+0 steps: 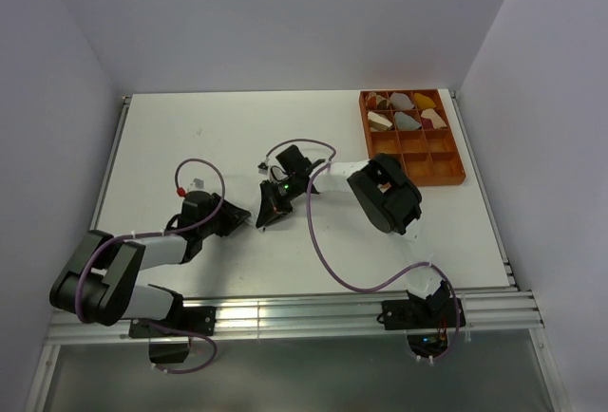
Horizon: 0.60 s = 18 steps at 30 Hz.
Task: Roll the socks
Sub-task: Roll the sock at the center of the board.
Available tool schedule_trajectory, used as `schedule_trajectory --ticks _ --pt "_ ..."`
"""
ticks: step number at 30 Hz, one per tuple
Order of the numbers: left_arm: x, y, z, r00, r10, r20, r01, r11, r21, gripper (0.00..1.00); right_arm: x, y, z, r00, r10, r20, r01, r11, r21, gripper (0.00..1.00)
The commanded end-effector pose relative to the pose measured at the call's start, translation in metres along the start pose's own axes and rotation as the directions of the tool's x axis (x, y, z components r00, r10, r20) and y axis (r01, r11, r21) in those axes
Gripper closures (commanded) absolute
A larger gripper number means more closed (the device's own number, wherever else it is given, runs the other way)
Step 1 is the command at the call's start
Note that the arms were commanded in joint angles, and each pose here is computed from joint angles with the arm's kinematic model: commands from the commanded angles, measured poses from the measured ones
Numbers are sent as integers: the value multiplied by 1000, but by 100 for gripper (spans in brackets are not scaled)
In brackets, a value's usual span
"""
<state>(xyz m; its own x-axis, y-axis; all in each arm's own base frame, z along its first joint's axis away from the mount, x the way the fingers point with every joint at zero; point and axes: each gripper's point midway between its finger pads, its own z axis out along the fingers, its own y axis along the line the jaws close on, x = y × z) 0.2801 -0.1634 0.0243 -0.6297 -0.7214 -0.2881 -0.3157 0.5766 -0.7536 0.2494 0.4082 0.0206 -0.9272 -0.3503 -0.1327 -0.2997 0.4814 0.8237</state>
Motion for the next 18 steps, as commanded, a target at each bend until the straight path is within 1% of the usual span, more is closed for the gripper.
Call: schedule_trajectory --ticks 1,4,7,10,12,13,14,18 --pt "10 24 2 999 -4 -40 0 994 -107 65 4 -24 6 999 41 -11 -41 997 71 100" --pt "9 23 3 999 -2 -40 -3 993 -114 65 4 -25 6 999 45 -11 -44 996 72 100" --pt "10 20 0 999 -5 -46 -1 994 -111 62 4 -26 6 999 52 -13 -51 996 73 100" --pt "2 8 -11 1000 5 -10 -6 998 -70 56 3 -26 6 998 54 -11 -53 996 68 100" --pt "-2 2 -17 1000 11 13 -10 999 -51 56 3 -26 6 998 55 -10 -54 996 67 100" --pt "-4 2 -20 999 17 29 -15 999 -49 57 3 -25 6 999 54 -9 -53 996 67 100" --pt "-9 -7 -26 998 21 54 -20 1000 -17 58 2 -25 5 999 52 -9 -52 996 67 100" --pt "-18 -18 -33 995 30 100 -32 999 22 65 3 -27 6 998 56 -12 -55 996 70 100"
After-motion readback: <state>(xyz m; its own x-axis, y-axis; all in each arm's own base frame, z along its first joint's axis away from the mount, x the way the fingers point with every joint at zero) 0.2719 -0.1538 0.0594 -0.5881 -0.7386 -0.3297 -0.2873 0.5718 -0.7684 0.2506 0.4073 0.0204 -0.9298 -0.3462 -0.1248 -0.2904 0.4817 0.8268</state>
